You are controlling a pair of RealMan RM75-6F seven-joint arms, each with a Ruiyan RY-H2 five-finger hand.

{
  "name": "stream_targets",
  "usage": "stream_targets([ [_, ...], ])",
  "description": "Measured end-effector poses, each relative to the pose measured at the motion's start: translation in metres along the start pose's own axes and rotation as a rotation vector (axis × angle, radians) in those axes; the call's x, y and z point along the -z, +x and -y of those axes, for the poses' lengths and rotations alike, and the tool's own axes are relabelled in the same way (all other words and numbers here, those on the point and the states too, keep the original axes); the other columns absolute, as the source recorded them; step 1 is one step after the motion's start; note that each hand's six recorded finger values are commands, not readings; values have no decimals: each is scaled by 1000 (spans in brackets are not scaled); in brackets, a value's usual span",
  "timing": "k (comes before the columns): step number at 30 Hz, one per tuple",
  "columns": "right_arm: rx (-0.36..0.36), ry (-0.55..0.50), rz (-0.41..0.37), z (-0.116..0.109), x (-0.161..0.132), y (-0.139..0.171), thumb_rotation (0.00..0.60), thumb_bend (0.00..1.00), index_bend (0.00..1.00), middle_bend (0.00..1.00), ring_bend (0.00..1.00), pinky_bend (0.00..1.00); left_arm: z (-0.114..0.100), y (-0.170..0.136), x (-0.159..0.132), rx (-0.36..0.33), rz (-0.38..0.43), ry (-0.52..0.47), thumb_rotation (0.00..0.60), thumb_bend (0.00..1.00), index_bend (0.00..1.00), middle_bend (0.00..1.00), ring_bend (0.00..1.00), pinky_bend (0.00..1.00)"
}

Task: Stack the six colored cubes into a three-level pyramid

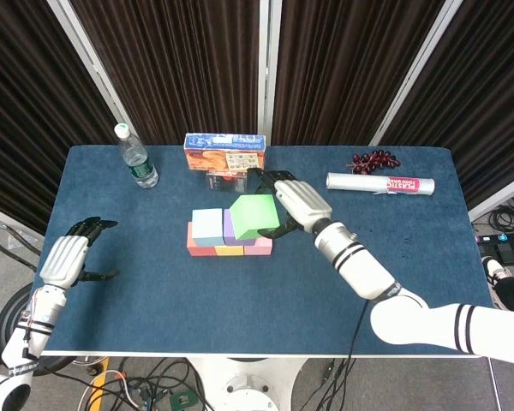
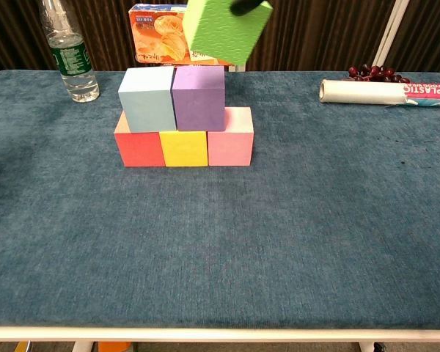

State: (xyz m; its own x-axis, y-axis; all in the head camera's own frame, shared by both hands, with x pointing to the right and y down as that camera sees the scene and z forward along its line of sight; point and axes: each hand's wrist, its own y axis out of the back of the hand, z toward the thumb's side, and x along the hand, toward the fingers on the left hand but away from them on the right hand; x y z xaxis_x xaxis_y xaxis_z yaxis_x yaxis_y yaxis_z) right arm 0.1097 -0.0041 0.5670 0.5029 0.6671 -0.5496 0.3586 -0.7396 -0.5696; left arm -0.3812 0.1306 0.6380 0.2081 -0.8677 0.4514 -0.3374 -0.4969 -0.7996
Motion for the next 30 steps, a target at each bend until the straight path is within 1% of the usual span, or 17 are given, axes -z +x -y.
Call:
stream_targets([
  [7, -6, 98, 39, 14, -30, -27, 600, 169, 0, 402, 63, 0, 0, -1, 0, -6, 1, -12, 600, 76, 187, 200, 107, 157],
  [13, -18, 153, 81, 30, -42, -46, 600, 169, 0, 401, 60, 0, 0, -2, 1, -6, -2, -15, 600, 77, 188, 199, 107, 157],
  [16, -17, 173, 99, 35, -45, -52, 600, 169, 0, 398, 56, 0, 1, -2, 2, -5, -4, -18, 600, 76, 187, 199, 107, 157],
  [22, -13, 192, 124, 39, -52, -57, 600, 169, 0, 396, 54, 0, 1, -2, 4, -7, -4, -21, 600, 77, 188, 197, 108, 157],
  [30, -21, 219, 133, 42, -63, -55, 600, 167, 0, 396, 53, 0, 3, -3, 6, -4, -3, -23, 600, 76, 188, 195, 107, 157],
])
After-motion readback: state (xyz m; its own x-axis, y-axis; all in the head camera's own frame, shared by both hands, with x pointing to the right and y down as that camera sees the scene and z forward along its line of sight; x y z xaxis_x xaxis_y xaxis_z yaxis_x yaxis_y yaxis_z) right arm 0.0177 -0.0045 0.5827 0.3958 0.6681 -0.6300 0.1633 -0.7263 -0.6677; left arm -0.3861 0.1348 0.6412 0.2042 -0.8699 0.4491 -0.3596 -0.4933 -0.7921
